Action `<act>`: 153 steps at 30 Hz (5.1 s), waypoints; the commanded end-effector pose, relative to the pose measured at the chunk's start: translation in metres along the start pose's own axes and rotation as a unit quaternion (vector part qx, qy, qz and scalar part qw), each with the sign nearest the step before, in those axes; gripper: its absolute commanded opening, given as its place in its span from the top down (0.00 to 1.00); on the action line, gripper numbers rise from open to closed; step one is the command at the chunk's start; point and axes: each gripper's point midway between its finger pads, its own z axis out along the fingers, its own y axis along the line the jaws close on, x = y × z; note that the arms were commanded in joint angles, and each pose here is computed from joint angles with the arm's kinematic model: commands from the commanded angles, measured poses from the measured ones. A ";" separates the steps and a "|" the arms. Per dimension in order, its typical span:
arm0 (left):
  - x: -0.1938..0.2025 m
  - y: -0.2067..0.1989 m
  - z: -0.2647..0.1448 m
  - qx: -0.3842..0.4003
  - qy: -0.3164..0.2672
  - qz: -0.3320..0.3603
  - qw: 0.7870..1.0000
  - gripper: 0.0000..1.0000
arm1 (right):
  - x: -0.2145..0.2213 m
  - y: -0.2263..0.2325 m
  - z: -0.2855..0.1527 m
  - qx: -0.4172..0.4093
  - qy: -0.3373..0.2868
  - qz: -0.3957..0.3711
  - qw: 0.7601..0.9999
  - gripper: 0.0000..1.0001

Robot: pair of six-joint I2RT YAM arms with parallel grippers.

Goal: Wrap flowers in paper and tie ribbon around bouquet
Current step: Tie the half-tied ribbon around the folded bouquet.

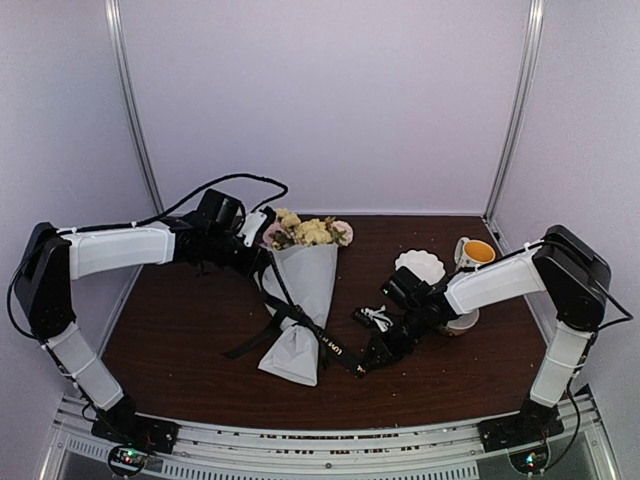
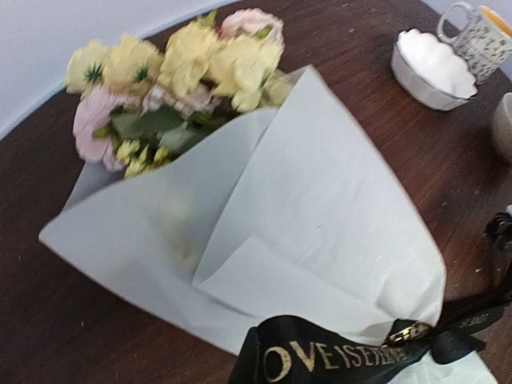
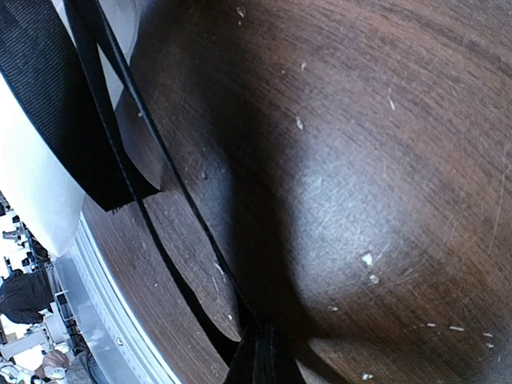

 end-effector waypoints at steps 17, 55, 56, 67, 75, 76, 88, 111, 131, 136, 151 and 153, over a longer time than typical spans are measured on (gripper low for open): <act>-0.007 0.048 0.015 -0.074 -0.008 -0.033 0.997 1.00 | 0.040 -0.031 0.005 0.050 0.048 0.035 0.997 1.00; -0.008 -0.022 -0.003 0.027 -0.040 0.035 0.998 1.00 | -0.087 0.025 -0.086 0.067 -0.131 -0.085 0.985 0.50; -0.017 -0.027 -0.009 0.033 -0.050 0.043 0.997 1.00 | -0.094 0.031 -0.086 0.055 -0.141 -0.092 0.984 0.50; -0.108 -0.142 -0.062 0.157 -0.154 0.190 0.957 1.00 | -0.146 0.082 -0.107 -0.036 -0.254 -0.118 0.959 0.53; -0.092 -0.178 -0.045 0.210 -0.126 0.218 0.945 1.00 | -0.145 0.062 -0.088 -0.026 -0.235 -0.083 0.968 0.54; -0.089 -0.177 -0.042 0.210 -0.121 0.214 0.946 1.00 | -0.144 0.062 -0.087 -0.031 -0.232 -0.084 0.968 0.54; -0.066 -0.153 -0.014 0.158 -0.089 0.176 0.968 1.00 | -0.112 0.057 -0.046 -0.056 -0.160 -0.103 0.980 0.60; -0.050 -0.147 -0.011 0.158 -0.077 0.161 0.971 1.00 | -0.092 0.032 -0.066 -0.008 -0.166 -0.079 0.983 0.58; -0.037 -0.119 0.002 0.111 -0.050 0.134 0.983 1.00 | -0.067 0.033 -0.053 -0.052 -0.130 -0.056 0.989 1.00; -0.013 -0.069 0.017 0.046 -0.011 0.084 0.995 1.00 | -0.053 0.033 -0.063 -0.038 -0.129 -0.050 0.990 1.00; 0.027 -0.037 0.031 0.013 0.027 0.052 0.998 1.00 | 0.032 0.011 -0.054 -0.010 -0.053 0.004 0.999 1.00; 0.030 -0.034 0.031 0.010 0.030 0.050 0.998 1.00 | 0.040 0.008 -0.054 -0.004 -0.042 0.009 0.999 1.00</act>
